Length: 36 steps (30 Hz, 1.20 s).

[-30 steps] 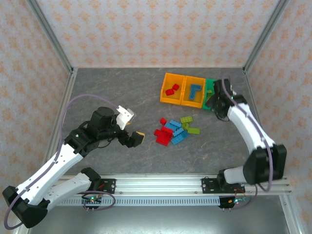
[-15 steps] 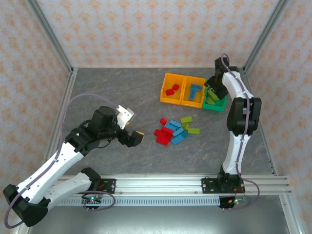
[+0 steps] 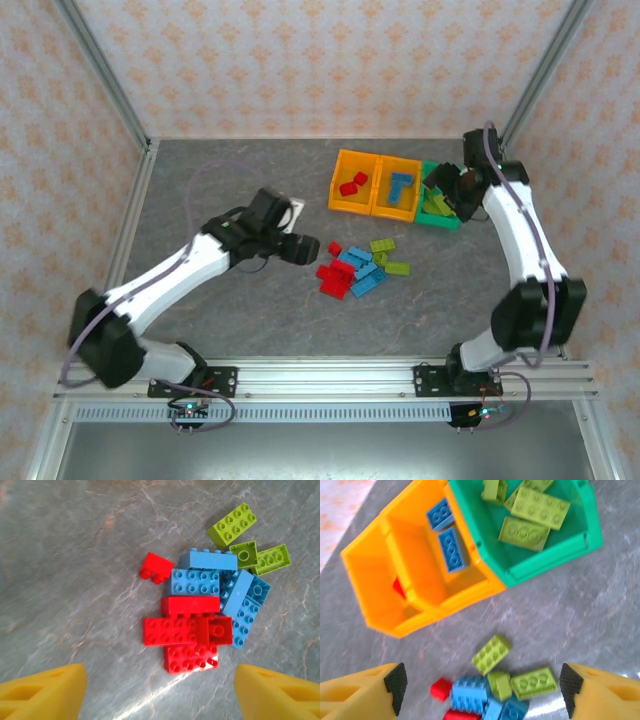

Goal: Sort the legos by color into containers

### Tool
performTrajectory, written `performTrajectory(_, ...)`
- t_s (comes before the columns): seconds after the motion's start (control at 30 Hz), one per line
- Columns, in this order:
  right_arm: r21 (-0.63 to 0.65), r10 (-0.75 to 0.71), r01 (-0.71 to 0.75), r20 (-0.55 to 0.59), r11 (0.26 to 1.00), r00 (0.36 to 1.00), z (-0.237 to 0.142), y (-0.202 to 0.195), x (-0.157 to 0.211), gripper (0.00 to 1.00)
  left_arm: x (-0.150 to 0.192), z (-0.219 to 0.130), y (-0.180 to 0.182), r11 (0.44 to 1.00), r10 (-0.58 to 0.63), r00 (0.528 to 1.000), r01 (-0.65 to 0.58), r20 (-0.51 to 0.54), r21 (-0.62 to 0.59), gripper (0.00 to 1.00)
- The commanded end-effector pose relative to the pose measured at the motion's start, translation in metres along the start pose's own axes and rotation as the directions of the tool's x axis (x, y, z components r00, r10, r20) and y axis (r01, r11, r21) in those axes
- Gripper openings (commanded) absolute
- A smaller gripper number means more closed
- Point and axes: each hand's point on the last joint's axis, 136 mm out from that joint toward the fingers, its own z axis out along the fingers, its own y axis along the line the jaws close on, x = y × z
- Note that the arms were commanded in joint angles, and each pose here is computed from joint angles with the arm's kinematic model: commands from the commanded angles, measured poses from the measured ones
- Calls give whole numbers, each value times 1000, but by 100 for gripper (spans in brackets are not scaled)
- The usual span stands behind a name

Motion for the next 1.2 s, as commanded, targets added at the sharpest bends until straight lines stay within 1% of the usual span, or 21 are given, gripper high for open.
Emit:
performTrajectory(0.0,-23,8,-10,-88,1000,996,-10,-10,38,82,-6,22,-3,996,-65,995,59,-80,-68,75)
performTrajectory(0.07,-29,9,-12,-97,999,995,-18,-16,54,82,-7,40,-2,991,-93,989,80,-118,-110,72)
performTrajectory(0.13,-43,15,-19,-98,999,995,-26,-22,67,83,-10,56,2,980,-145,982,125,-122,-156,70)
performTrajectory(0.23,-46,25,-29,-88,999,996,-32,-30,76,83,-13,75,9,964,-197,973,171,-118,-203,71)
performTrajectory(0.33,-36,24,-27,-88,999,996,-35,-36,80,83,-13,95,14,956,-200,971,165,-130,-241,71)
performTrajectory(0.4,-33,17,-20,-91,999,996,-37,-36,81,83,-16,104,14,955,-204,970,168,-131,-245,70)
performTrajectory(0.53,-28,3,-6,-93,1000,996,-43,-35,81,83,-22,121,4,962,-213,967,183,-139,-201,70)
performTrajectory(0.6,-25,-3,0,-94,1000,996,-45,-35,81,83,-22,126,6,959,-217,966,183,-144,-215,70)
performTrajectory(0.7,-29,-4,1,-97,1000,995,-48,-34,81,84,-23,129,19,944,-215,966,169,-140,-284,68)
performTrajectory(0.77,-34,-1,-2,-104,999,995,-48,-33,83,83,-22,133,22,943,-210,965,159,-156,-292,66)
performTrajectory(0.93,-49,6,-13,-124,999,992,-50,-29,87,84,-10,147,17,950,-233,946,172,-226,-260,59)
performTrajectory(1.17,-58,14,-22,-130,998,991,-51,-26,91,84,2,146,28,937,-248,937,168,-247,-306,47)
